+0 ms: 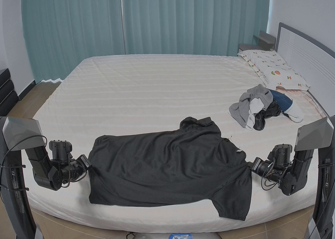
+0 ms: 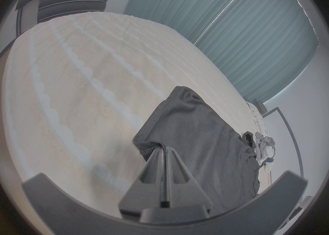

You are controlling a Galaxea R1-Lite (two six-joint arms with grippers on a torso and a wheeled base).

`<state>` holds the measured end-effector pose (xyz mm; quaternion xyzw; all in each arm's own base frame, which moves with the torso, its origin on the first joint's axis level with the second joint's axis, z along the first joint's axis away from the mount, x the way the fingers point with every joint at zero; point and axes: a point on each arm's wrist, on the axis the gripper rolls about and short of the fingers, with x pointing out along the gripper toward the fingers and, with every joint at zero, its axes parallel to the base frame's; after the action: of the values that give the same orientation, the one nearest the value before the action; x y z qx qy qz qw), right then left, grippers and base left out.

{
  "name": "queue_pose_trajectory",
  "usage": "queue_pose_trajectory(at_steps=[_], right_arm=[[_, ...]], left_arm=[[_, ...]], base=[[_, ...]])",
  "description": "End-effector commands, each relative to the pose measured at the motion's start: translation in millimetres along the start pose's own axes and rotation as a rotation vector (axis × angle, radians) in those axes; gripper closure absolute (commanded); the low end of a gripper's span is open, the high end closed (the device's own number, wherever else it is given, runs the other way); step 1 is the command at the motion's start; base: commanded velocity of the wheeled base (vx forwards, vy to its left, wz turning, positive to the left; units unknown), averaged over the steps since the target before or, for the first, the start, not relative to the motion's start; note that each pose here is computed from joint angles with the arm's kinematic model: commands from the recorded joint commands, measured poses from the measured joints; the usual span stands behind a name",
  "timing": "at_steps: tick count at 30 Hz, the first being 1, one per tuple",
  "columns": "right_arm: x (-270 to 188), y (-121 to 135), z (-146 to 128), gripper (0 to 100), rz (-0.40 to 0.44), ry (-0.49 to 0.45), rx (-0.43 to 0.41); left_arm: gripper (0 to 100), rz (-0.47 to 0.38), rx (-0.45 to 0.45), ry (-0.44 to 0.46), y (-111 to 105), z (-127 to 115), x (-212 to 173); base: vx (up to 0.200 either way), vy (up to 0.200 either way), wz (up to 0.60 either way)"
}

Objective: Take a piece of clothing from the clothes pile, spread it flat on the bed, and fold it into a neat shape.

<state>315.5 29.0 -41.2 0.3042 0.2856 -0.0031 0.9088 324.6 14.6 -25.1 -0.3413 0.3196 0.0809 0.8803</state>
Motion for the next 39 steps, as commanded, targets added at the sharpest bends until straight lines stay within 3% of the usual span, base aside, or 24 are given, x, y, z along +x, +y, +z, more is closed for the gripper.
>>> queue_pose_trajectory(at_steps=[1, 13, 14, 15, 19, 22, 26, 33, 39], right_arm=[[6, 0, -3, 100, 0.007, 0.006, -0.001], [11, 0, 2, 100, 0.021, -0.028, 0.008], [11, 0, 2, 0, 0.02, -0.027, 0.013], [10, -1, 2, 0, 0.019, -0.025, 0.018], [2, 2, 4, 0, 0.022, -0.028, 0.053], [-14, 4, 7, 0, 0.05, -0.035, 0.1], [-22, 2, 2, 0, 0.076, -0.013, 0.103], [-28, 0, -6, 0, 0.068, 0.017, 0.108], [-33, -1, -13, 0, 0.091, 0.055, 0.107]], left_arm=[[100, 0.006, -0.005, 0.009, 5, -4, 5], [100, -0.013, -0.017, -0.013, 6, -5, 9], [100, -0.015, -0.03, -0.015, 6, -4, 9], [0, -0.018, -0.036, -0.013, 6, -5, 8], [0, -0.047, -0.046, -0.003, 6, -4, 3], [0, -0.121, -0.067, 0.014, 11, 5, -17], [0, -0.239, -0.094, 0.077, 18, 16, -43], [0, -0.273, -0.1, 0.116, 25, 14, -49], [0, -0.291, -0.002, 0.184, 33, 1, -53]], base=[[0.0, 0.0, 0.0], [0.0, 0.0, 0.0], [0.0, 0.0, 0.0], [0.0, 0.0, 0.0], [0.0, 0.0, 0.0], [0.0, 0.0, 0.0], [0.0, 0.0, 0.0], [0.0, 0.0, 0.0], [0.0, 0.0, 0.0]])
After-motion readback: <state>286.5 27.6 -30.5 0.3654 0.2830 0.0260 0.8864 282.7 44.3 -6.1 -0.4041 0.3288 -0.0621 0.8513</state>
